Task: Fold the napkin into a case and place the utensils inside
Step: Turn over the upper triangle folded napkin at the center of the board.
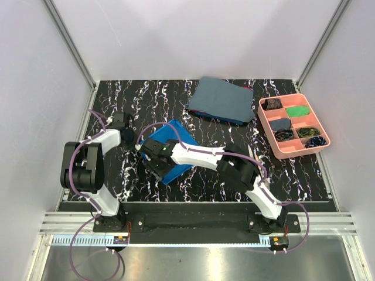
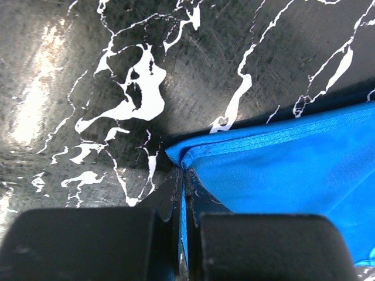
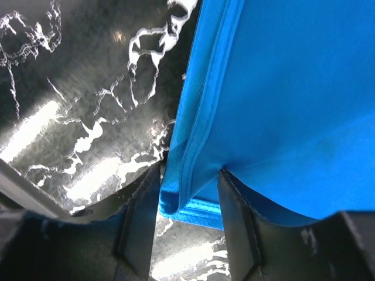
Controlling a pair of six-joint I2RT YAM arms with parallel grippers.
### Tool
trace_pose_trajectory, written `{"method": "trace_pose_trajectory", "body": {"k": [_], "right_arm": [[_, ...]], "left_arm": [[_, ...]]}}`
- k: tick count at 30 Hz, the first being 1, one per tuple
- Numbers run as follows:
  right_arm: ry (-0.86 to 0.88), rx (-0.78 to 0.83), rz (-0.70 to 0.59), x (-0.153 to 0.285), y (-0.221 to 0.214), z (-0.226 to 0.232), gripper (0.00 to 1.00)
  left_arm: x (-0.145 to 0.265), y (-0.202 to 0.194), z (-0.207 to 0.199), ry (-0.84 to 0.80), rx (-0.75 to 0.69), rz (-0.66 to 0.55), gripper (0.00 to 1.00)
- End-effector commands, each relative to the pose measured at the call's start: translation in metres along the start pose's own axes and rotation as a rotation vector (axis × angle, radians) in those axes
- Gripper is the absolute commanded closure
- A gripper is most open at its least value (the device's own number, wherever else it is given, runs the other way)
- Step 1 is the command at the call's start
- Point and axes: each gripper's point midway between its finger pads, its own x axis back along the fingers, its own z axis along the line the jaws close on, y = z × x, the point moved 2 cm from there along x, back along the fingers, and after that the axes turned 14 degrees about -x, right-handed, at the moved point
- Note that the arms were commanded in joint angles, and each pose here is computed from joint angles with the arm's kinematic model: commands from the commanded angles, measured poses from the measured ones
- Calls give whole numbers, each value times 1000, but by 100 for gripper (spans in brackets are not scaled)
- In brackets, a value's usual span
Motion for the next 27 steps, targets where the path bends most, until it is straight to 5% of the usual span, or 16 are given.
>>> {"method": "trace_pose_trajectory", "body": {"k": [1, 4, 11, 17, 27], "right_arm": [[-74, 35, -3, -19, -5, -6, 51], [-125, 28, 8, -25, -12, -11, 60], [-239, 75, -56, 3, -3, -18, 45], [-169, 105, -117, 37, 15, 5, 40], [-115, 151, -105, 30, 10, 25, 48]], "left_arm": [[-6, -8, -3, -38, 24, 51, 100], [-7, -7, -4, -52, 29, 60, 100], [-8, -5, -3, -52, 24, 64, 100], [-9, -6, 2, -43, 28, 71, 100], [-9, -3, 1, -53, 31, 73, 100]]}}
